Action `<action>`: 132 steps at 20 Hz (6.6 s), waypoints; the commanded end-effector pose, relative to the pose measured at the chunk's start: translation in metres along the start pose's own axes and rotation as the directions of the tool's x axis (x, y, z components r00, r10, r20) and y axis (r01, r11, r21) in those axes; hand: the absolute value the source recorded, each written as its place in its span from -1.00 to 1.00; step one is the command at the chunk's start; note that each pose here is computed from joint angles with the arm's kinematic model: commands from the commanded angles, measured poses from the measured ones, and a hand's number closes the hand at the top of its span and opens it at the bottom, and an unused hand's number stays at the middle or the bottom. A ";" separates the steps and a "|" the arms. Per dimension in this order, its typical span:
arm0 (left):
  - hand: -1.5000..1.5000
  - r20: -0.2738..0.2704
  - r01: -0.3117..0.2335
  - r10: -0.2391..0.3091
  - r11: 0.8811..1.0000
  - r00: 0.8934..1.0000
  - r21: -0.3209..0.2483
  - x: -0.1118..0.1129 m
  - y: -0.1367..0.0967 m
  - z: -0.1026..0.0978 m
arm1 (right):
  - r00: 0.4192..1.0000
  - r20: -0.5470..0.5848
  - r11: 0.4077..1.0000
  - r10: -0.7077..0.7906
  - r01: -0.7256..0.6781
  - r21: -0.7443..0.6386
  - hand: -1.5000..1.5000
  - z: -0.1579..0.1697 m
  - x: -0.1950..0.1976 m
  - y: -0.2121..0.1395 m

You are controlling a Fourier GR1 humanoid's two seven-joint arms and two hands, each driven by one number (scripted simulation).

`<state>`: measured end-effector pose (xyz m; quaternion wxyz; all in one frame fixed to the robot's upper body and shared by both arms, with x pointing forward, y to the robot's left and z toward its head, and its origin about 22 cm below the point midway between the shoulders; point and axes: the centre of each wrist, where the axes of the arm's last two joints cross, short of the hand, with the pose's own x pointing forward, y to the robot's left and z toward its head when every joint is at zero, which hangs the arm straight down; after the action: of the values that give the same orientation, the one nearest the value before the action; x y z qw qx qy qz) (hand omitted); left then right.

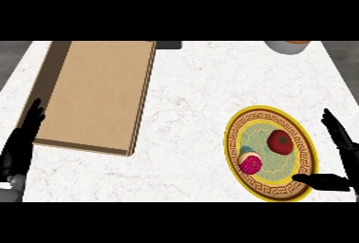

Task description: Pick the tomato from the plate and place it in the cardboard box

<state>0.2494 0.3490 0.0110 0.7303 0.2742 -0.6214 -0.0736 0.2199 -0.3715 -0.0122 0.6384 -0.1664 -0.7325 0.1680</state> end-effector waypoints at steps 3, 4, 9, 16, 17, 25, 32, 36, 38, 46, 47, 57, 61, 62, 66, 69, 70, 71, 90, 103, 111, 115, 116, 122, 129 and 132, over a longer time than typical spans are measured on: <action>0.00 0.018 0.060 -0.060 0.998 0.998 0.010 -0.001 0.014 -0.008 | 0.971 0.177 0.987 -0.161 0.163 0.002 -1.00 0.041 -0.049 -0.019; 0.00 0.015 0.059 -0.058 0.998 0.998 -0.005 -0.010 0.008 -0.001 | 0.975 0.198 0.995 -0.103 0.104 0.002 -1.00 0.038 -0.050 -0.041; 0.00 0.013 0.050 -0.050 0.999 0.999 -0.006 0.000 -0.003 -0.010 | 0.958 0.120 0.957 0.260 -0.272 0.099 -1.00 0.016 -0.029 -0.071; 0.00 0.013 0.056 -0.056 0.998 0.998 -0.003 0.002 0.020 -0.017 | 0.887 0.053 0.824 0.458 -0.446 0.348 -1.00 -0.032 0.013 -0.079; 0.00 0.023 0.067 -0.066 0.998 0.998 -0.021 0.009 0.011 -0.010 | 0.876 0.052 0.799 0.480 -0.460 0.387 -1.00 -0.032 0.015 -0.063; 0.00 0.000 0.065 -0.065 0.998 0.998 -0.011 0.000 -0.003 -0.017 | 0.824 -0.010 0.687 0.566 -0.465 0.558 -1.00 -0.074 0.040 -0.043; 0.00 0.012 0.059 -0.059 0.998 0.998 0.007 -0.012 -0.003 -0.015 | 0.785 -0.021 0.652 0.619 -0.498 0.572 -1.00 -0.085 0.039 -0.022; 0.00 0.011 0.055 -0.055 0.998 0.998 0.002 -0.017 0.004 -0.013 | 0.781 -0.016 0.634 0.625 -0.495 0.594 -1.00 -0.086 0.043 -0.016; 0.00 0.007 0.049 -0.049 0.999 0.999 0.006 0.005 0.032 -0.012 | 0.778 -0.023 0.639 0.628 -0.498 0.587 -1.00 -0.070 0.042 0.004; 0.00 0.028 0.056 -0.056 0.998 0.998 -0.008 0.008 0.012 -0.013 | 0.828 0.018 0.658 0.561 -0.458 0.598 -1.00 -0.080 0.041 0.008; 0.00 0.014 0.055 -0.055 0.998 0.998 0.010 0.016 0.001 -0.006 | 0.835 0.041 0.658 0.548 -0.461 0.596 -1.00 -0.080 0.049 0.001; 0.00 0.008 0.060 -0.060 0.998 0.998 0.002 0.002 0.010 -0.005 | 0.802 0.053 0.606 0.595 -0.491 0.625 -1.00 -0.068 0.066 0.034; 0.00 0.009 0.049 -0.049 0.999 0.999 0.013 -0.002 0.024 -0.025 | 0.775 -0.005 0.595 0.632 -0.482 0.643 -1.00 -0.062 0.064 0.056; 0.00 0.011 0.054 -0.054 0.998 0.998 0.019 0.007 0.004 -0.004 | 0.773 -0.030 0.595 0.633 -0.462 0.657 -1.00 -0.077 0.056 0.045; 0.00 0.016 0.067 -0.068 0.998 0.998 0.012 0.003 -0.002 -0.020 | 0.764 -0.021 0.586 0.644 -0.475 0.657 -1.00 -0.073 0.044 0.045; 0.00 0.036 0.065 -0.066 0.998 0.997 0.017 -0.009 0.019 -0.009 | 0.738 -0.011 0.598 0.675 -0.538 0.594 1.00 -0.086 0.038 0.076; 0.00 0.015 0.053 -0.053 0.999 0.998 0.010 -0.012 0.002 0.000 | 0.723 0.042 0.599 0.689 -0.601 0.529 1.00 -0.062 0.031 0.068; 0.00 0.018 0.068 -0.068 0.998 0.998 0.011 0.006 0.010 0.008 | 0.725 0.036 0.618 0.688 -0.611 0.494 1.00 -0.086 0.039 0.056; 0.00 -0.001 0.062 -0.062 0.998 0.998 0.001 -0.001 0.013 -0.015 | 0.374 0.298 0.429 0.878 -0.891 -0.146 1.00 -0.130 0.273 0.184; 0.00 0.030 0.077 -0.077 0.997 0.997 0.009 0.007 0.014 -0.011 | 0.356 0.586 0.600 0.728 -0.745 -0.292 1.00 -0.092 0.365 0.222; 0.00 0.049 0.062 -0.061 0.998 0.997 -0.016 0.012 -0.013 -0.024 | 0.516 0.593 0.723 0.618 -0.670 -0.169 1.00 -0.106 0.413 0.255; 0.00 0.052 0.063 -0.060 0.997 0.997 -0.053 0.006 -0.020 -0.024 | 0.575 0.564 0.760 0.592 -0.631 -0.155 1.00 -0.132 0.416 0.270; 0.00 0.064 0.061 -0.058 0.997 0.996 -0.039 0.026 -0.009 -0.033 | 0.605 0.553 0.775 0.573 -0.619 -0.126 1.00 -0.136 0.417 0.272; 0.00 0.078 0.066 -0.061 0.996 0.995 -0.065 0.026 -0.011 -0.028 | 0.672 0.500 0.796 0.546 -0.602 -0.062 1.00 -0.155 0.423 0.285; 0.00 0.129 0.065 -0.054 0.994 0.990 -0.088 0.042 -0.026 -0.039 | 0.672 0.439 0.770 0.596 -0.633 -0.075 1.00 -0.180 0.395 0.294; 0.00 0.129 0.073 -0.059 0.992 0.990 -0.105 0.041 -0.024 -0.040 | 0.641 0.401 0.724 0.654 -0.684 -0.087 1.00 -0.194 0.388 0.292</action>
<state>0.3012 0.3222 0.0304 0.7033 0.2536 -0.6487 -0.1425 0.3546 0.0776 0.2285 0.3631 -0.3361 -0.7476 0.4431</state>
